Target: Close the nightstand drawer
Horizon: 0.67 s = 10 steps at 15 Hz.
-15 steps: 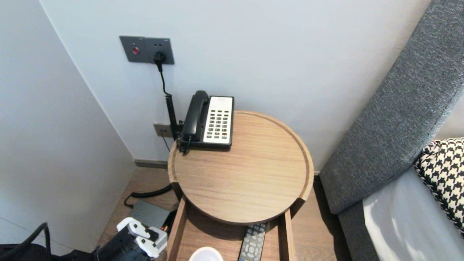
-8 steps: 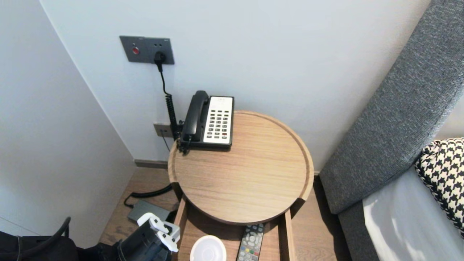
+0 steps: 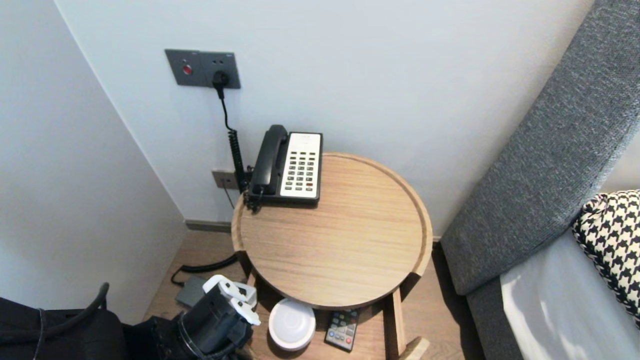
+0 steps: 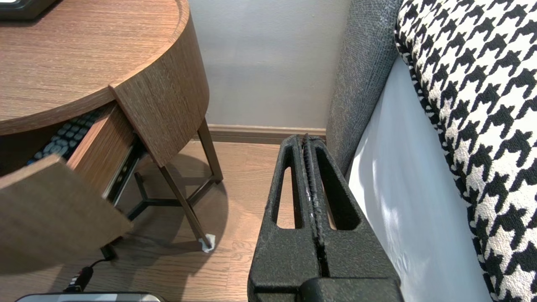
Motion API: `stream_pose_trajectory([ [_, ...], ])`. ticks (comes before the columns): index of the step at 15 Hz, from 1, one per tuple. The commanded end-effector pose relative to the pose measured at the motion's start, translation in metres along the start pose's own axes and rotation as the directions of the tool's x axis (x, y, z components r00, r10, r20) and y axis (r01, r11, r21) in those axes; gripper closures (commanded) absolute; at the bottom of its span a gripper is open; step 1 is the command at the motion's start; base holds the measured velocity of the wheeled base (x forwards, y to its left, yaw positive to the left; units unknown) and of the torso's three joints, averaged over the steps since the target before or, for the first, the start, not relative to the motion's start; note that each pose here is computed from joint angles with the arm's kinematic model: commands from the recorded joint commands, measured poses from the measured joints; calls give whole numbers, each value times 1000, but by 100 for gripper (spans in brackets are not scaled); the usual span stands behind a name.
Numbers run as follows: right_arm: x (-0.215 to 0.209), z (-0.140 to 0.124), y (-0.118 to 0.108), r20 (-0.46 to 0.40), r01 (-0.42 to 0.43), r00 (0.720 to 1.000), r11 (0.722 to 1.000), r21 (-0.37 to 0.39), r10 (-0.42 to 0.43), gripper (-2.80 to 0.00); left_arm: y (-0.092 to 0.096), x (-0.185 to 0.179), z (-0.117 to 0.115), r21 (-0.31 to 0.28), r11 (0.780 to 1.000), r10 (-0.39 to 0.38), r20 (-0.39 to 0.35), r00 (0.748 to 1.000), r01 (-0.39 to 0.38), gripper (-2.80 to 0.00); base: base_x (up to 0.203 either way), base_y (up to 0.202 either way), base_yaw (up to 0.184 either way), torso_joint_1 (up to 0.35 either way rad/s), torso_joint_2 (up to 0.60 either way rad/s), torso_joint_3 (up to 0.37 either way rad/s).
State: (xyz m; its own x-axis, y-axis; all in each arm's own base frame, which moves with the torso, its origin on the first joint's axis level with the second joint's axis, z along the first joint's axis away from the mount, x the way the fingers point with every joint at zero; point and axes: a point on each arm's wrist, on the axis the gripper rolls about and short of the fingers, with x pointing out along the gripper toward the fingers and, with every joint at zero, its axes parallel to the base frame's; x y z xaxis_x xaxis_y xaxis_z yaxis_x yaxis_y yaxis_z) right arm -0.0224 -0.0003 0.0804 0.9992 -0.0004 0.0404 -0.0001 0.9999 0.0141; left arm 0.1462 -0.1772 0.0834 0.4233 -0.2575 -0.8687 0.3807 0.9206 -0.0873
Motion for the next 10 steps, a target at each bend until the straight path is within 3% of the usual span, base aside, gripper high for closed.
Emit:
stream_pose_trajectory([
  [1,2,-7,0,-25,-2,1000,1000,0,2,0,-3,0,7,-10,1000,-1,27,1000,1,0,0,0,0,0,0,0],
  [6,1,-7,0,-23,0,1000,1000,0,0,0,-9,4,27,-44,998,40,120,992,-35,0,0,0,0,0,0,0],
  [9,-4,-8,0,51,-1,999,1000,0,1,0,-10,3,30,-65,997,43,146,988,-34,0,0,0,0,0,0,0],
  [10,-2,-8,0,26,-1,1000,1000,0,1,0,-10,3,33,-78,996,48,176,983,-35,0,0,0,0,0,0,0],
])
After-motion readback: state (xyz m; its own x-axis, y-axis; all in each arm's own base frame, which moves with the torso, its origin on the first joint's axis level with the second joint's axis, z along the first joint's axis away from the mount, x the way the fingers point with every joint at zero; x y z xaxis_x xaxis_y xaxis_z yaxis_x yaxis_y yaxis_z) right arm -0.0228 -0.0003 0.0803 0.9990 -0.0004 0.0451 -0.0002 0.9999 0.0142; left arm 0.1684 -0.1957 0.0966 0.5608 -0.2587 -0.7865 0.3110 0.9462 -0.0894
